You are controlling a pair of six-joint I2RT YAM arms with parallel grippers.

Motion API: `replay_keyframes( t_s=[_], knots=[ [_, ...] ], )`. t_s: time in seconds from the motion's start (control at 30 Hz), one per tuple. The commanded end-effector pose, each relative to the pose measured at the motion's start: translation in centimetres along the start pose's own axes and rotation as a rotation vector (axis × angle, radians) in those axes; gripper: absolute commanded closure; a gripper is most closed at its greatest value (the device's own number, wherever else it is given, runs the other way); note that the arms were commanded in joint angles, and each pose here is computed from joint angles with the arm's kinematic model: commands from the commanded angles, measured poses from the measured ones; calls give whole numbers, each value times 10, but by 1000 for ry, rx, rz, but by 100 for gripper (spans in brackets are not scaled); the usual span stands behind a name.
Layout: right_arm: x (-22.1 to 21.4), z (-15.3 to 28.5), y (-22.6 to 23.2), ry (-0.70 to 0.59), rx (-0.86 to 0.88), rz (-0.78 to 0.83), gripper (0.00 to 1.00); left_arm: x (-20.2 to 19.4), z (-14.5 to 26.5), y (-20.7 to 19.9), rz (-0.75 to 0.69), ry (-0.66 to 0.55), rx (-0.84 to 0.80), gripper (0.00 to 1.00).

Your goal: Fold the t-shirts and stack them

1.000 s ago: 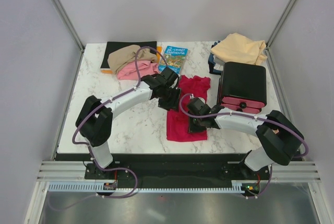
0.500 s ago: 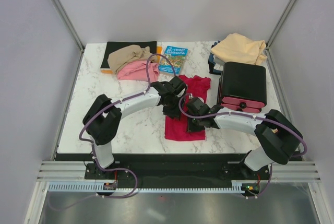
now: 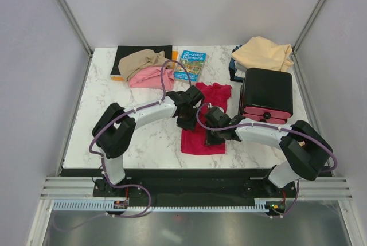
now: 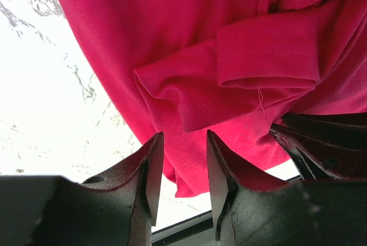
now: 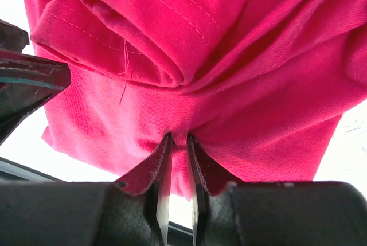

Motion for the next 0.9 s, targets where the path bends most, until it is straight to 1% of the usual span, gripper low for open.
replay_keyframes(
  t_s=[0.0, 0.2, 0.3, 0.33, 0.4, 0.43, 0.47, 0.57, 0.73, 0.87],
  knots=[
    [-18, -13, -23, 71, -105, 17, 76, 7, -9, -1, -6, -25, 5, 57],
    [-20, -13, -23, 76, -107, 12, 77, 7, -20, 1, -13, -18, 17, 59],
    [-20, -14, -24, 82, -106, 12, 77, 10, -24, 3, -15, -23, 35, 70],
    [-21, -13, -24, 83, -108, 13, 78, 12, -24, 4, -16, -33, 49, 80],
    [-22, -14, -26, 89, -114, 16, 80, 17, -22, 6, -19, -50, 69, 88],
    [-23, -14, -27, 93, -117, 18, 81, 20, -20, 6, -22, -64, 75, 94],
    [-24, -14, -28, 95, -121, 18, 82, 22, -18, 7, -24, -74, 81, 96],
    [-24, -14, -28, 97, -121, 21, 83, 30, -11, 9, -35, -106, 99, 98],
    [-25, -16, -30, 104, -130, 33, 86, 41, -3, 11, -34, -138, 106, 98],
    [-27, -19, -33, 118, -142, 39, 87, 47, 4, 13, -40, -158, 106, 98]
  ],
)
Point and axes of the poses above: each gripper's point midway between its finger pads, its own z axis back along the fingers, its own y axis along the line the jaws close on, x = y × z, the point moved 5 cm from there along z, back along the fingers, and after that the axes turned 7 degrees about -z, right-handed, at the moved point
